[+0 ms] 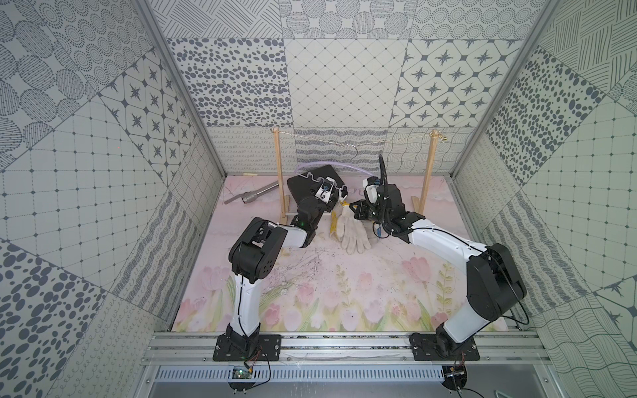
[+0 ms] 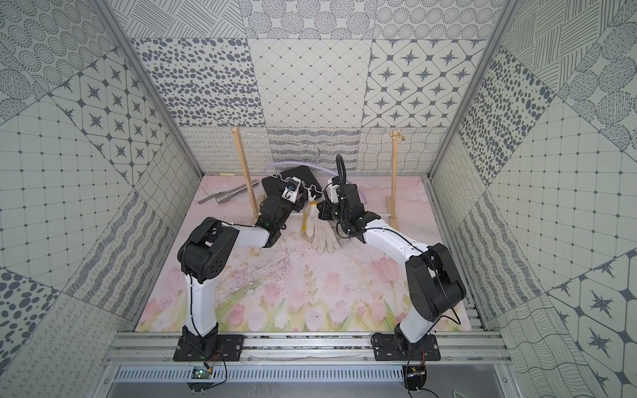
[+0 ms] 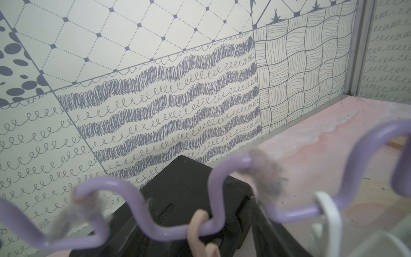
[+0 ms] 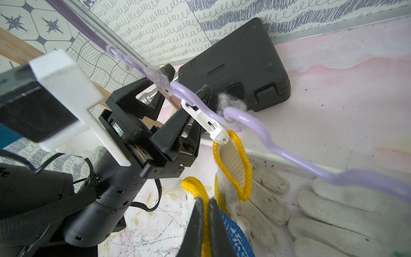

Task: Clip the gloves onto a hanger to dry
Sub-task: Open the clamp at the hanger, then clamp the glove onto the hanger.

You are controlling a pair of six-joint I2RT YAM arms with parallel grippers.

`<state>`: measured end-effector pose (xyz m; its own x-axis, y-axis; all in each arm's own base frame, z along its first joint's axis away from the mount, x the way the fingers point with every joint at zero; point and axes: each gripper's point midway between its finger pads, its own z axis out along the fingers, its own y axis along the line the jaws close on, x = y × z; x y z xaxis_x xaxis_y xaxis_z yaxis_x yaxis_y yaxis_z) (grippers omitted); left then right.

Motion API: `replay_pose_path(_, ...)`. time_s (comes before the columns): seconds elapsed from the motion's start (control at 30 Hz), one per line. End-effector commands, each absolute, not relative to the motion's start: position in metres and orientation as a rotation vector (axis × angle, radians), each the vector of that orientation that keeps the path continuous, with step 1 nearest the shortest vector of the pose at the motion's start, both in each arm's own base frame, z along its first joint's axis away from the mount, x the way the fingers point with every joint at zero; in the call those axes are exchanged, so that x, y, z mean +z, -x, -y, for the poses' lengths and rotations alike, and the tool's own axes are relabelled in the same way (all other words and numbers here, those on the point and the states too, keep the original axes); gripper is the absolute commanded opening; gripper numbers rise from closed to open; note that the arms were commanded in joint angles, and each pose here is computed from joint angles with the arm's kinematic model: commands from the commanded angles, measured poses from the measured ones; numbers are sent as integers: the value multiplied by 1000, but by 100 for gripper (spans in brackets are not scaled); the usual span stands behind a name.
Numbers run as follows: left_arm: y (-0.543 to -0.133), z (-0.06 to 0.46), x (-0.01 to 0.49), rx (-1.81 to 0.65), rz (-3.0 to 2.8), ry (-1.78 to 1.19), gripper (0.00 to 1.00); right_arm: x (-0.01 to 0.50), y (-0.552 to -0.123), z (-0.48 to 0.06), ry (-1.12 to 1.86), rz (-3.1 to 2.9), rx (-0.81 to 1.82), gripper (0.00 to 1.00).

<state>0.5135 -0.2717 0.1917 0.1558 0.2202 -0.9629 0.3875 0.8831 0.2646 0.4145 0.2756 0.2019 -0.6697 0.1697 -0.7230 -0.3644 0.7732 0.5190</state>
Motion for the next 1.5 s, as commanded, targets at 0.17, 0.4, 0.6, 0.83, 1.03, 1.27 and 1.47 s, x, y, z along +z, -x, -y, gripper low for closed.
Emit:
replay_pose_path(0.17, -503, 282, 204, -172, -1371, -565, 47, 215, -418, -273, 138, -2094, 862, 0)
replay_pose_path(0.4, -496, 282, 205, -179, -1370, -586, 33, 215, -419, -273, 139, -2094, 865, 0)
replay_pose_path(0.6, -488, 282, 206, -218, -1385, -588, 22, 216, -419, -271, 140, -2093, 855, 0)
replay_pose_path(0.83, -473, 291, 204, -354, -1485, -627, 6, 218, -415, -269, 161, -2096, 845, 0)
replay_pose_path(1.03, -460, 297, 200, -494, -1621, -626, 0, 222, -406, -270, 181, -2092, 872, 0)
replay_pose_path(1.27, -450, 296, 197, -566, -1780, -554, 0, 223, -384, -279, 229, -2104, 901, 0)
replay_pose_path(1.47, -439, 300, 198, -604, -1848, -540, 0, 233, -357, -287, 261, -2089, 895, 0)
